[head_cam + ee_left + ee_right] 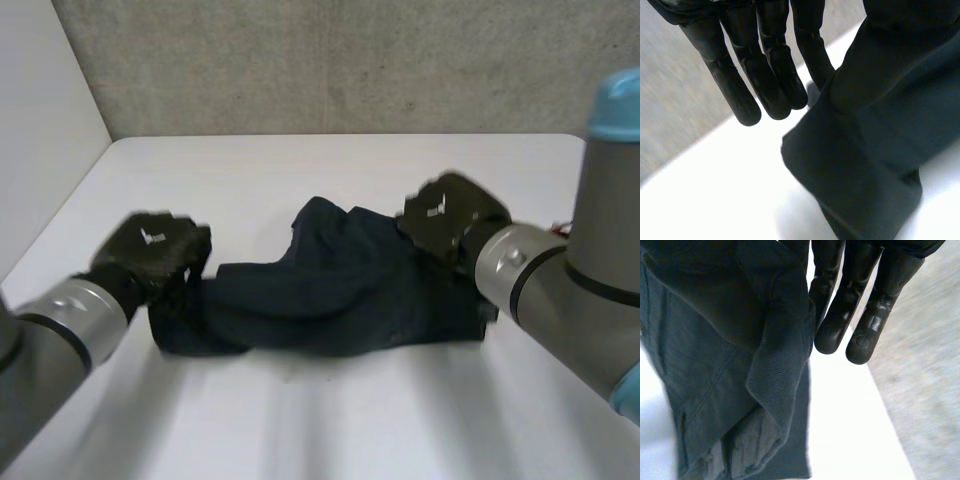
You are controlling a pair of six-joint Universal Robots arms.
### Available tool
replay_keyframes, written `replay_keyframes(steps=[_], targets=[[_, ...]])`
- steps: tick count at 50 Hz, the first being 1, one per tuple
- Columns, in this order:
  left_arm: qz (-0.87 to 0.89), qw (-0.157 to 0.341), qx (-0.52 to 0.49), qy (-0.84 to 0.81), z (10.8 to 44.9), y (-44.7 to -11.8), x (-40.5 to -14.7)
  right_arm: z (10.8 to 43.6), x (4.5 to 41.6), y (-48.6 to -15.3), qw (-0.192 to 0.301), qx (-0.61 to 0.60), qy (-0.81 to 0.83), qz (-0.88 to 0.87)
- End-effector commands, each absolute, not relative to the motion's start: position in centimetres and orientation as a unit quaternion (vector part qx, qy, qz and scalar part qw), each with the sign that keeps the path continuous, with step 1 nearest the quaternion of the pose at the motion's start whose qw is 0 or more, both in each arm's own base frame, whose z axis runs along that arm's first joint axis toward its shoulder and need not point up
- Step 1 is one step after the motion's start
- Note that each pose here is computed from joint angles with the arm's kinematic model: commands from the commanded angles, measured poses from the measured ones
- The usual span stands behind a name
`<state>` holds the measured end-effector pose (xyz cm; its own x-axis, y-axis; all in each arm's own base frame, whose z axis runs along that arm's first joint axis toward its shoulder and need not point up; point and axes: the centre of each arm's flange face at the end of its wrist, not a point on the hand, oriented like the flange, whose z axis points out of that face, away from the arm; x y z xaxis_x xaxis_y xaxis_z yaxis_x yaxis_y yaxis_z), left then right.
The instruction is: Fold the shorts.
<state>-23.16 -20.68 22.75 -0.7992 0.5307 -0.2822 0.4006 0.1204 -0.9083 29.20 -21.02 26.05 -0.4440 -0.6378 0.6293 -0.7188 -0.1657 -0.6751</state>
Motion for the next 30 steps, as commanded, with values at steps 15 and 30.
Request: replay_keyframes(steps=[15, 30], targets=[[0.858, 0.01, -0.166, -0.485, 35.6, -37.0, -29.4, 33.6, 34.3, -33.5, 0.098, 0.338, -0.404, 0.844], [0.907, 0.01, -0.075, -0.414, 40.7, -33.0, -27.1, 38.2, 32.9, -33.0, 0.063, 0.253, -0.321, 0.911]])
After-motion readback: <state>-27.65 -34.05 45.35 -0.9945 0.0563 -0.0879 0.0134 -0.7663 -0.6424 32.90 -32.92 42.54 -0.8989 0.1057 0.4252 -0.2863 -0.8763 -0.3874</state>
